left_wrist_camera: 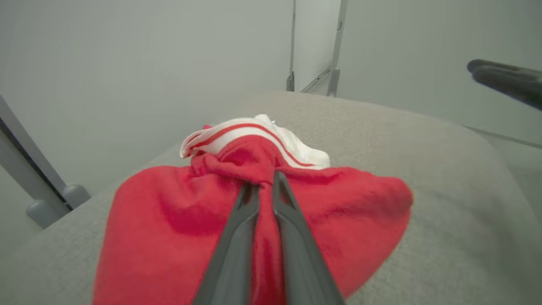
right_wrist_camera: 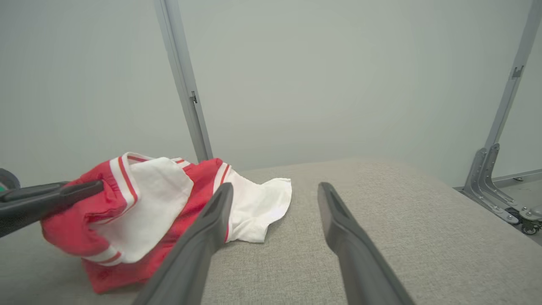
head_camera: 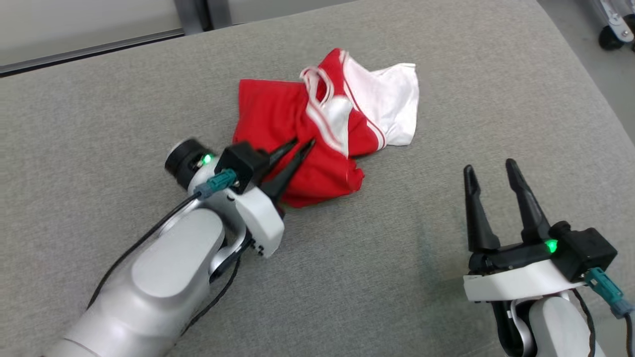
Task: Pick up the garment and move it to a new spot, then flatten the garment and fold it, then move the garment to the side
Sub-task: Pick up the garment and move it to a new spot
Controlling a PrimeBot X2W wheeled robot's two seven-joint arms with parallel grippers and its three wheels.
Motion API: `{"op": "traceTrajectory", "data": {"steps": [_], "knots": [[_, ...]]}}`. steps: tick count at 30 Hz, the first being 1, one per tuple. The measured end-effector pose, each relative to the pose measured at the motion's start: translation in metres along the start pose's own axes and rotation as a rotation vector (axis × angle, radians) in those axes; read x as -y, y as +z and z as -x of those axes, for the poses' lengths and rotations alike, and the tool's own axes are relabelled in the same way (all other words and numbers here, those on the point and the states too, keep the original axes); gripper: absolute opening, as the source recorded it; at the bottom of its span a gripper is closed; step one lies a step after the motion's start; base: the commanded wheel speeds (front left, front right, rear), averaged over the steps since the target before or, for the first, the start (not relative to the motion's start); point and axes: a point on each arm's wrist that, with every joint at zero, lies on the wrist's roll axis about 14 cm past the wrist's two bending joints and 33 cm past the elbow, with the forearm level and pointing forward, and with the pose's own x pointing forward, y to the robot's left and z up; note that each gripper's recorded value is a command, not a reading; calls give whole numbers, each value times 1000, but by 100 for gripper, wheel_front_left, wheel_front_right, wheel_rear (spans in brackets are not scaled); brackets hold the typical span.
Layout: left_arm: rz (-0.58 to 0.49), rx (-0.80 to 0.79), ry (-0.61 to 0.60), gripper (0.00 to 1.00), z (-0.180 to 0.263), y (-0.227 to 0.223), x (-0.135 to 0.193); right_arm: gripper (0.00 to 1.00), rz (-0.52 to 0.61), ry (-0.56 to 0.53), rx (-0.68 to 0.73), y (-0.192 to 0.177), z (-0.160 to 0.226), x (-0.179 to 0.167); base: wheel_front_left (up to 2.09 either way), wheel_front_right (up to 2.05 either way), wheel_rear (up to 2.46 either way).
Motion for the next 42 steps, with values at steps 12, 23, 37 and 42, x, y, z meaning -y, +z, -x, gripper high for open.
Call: {"op": "traceTrajectory", "data": {"steps": [12, 23, 37, 42], "knots": [[15, 20, 341, 100, 39, -4, -50, 100, 8, 137, -17, -8, -4, -46, 0, 0, 0], [58, 229, 915, 100, 222, 29, -63, 100, -1, 249, 5, 1, 23, -85, 0, 0, 0], [-14, 164, 1057, 100, 302, 10, -5, 100, 21, 293, 24, 7, 54, -98, 0, 0, 0], [-15, 176, 1066, 100, 302, 13, -4, 100, 22, 292, 18, 5, 58, -98, 0, 0, 0]]}}
